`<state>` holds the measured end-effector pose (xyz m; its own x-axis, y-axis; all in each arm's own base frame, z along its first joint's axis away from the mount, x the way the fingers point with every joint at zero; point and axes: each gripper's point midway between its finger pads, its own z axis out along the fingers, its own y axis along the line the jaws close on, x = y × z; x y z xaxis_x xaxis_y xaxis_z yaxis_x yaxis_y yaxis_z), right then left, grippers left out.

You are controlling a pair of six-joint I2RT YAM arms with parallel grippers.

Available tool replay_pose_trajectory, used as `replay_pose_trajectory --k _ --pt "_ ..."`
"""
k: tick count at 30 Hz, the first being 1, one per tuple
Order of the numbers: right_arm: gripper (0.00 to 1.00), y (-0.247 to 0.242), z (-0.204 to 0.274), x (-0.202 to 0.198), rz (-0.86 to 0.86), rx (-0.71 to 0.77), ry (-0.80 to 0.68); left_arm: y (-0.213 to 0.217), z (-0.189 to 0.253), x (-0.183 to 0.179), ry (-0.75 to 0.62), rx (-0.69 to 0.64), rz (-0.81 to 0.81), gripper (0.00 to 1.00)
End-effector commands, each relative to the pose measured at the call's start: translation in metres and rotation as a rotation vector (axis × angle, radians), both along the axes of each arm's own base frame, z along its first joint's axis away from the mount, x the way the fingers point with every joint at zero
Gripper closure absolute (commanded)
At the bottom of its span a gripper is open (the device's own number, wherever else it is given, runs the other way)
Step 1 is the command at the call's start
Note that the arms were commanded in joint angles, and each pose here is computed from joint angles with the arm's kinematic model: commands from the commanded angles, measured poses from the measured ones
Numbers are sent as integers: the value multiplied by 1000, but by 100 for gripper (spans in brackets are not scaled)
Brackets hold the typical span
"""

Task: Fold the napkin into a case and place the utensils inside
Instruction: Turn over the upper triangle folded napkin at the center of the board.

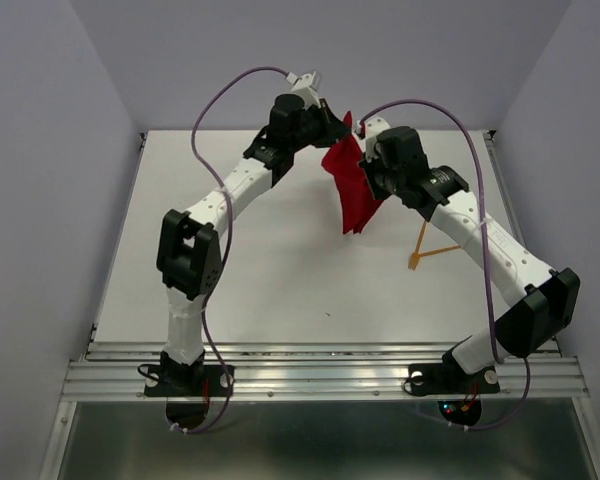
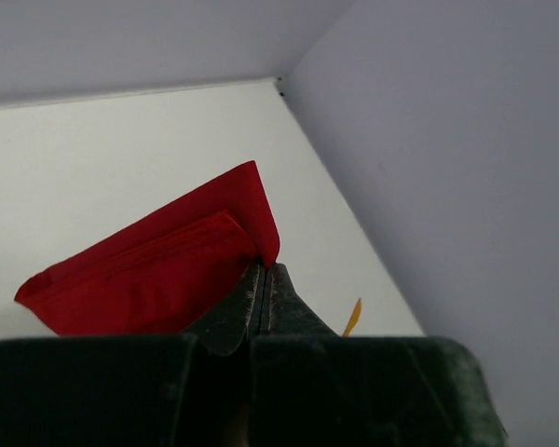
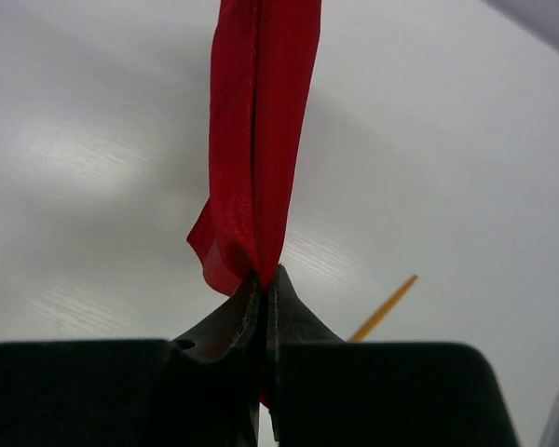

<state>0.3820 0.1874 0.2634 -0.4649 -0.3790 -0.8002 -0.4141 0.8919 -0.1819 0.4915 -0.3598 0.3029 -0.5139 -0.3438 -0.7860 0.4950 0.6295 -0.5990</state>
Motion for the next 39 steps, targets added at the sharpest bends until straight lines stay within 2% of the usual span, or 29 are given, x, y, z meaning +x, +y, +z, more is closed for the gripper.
replay_pose_trajectory --k 1,4,6,9,10,12,13,15,16,18,19,20,21,22,23,24,25,29,31,37,39 --pt "99 -44 38 0 -119 -117 -100 -46 81 3 -178 -172 -121 100" --pt "99 -48 41 1 -129 -143 -102 -56 85 -1 -200 -201 -172 100" --pt "99 -48 26 1 -123 -171 -70 -53 56 -2 -173 -176 -179 100" --pt "99 -42 2 1 -84 -188 -16 -44 38 -11 -162 -158 -194 100" --pt "99 -39 -10 -2 -65 -187 15 -38 11 -11 -128 -134 -189 100" --pt "99 -22 -28 -8 -13 -174 57 -27 0 -21 -123 -119 -192 100" --pt "99 -15 -34 -10 6 -170 61 -18 -32 -26 -85 -97 -189 100" --pt "99 -2 -56 -20 48 -180 102 5 -41 -30 -79 -91 -159 100" --pt "99 12 -66 -27 85 -192 117 18 -73 -36 -28 -62 -145 100" --pt "99 31 -77 -35 131 -193 139 50 -83 -36 -7 -53 -89 100" --pt "99 54 -82 -43 184 -187 135 65 -110 -46 56 -48 -63 100" --pt "95 69 -82 -47 226 -170 136 78 -104 -48 45 -60 -32 100" --pt "48 106 -91 -58 329 -121 160 121 -136 -56 144 -28 83 48" --pt "45 107 -94 -58 328 -124 169 121 -137 -56 145 -28 84 47" --pt "42 115 -96 -62 363 -91 185 131 -135 -55 154 -23 135 30" --pt "38 119 -97 -61 364 -77 185 140 -145 -59 195 -5 160 7" --pt "34 120 -99 -61 351 -64 197 144 -145 -59 203 10 183 1" --pt "23 121 -104 -60 323 -46 206 173 -151 -59 268 77 323 1" --pt "17 124 -106 -64 330 -26 224 185 -143 -57 257 76 374 1" --pt "17 97 -103 -48 214 56 208 188 -126 -60 243 84 385 1" --pt "21 85 -104 -42 143 100 215 184 -128 -63 255 92 376 2"
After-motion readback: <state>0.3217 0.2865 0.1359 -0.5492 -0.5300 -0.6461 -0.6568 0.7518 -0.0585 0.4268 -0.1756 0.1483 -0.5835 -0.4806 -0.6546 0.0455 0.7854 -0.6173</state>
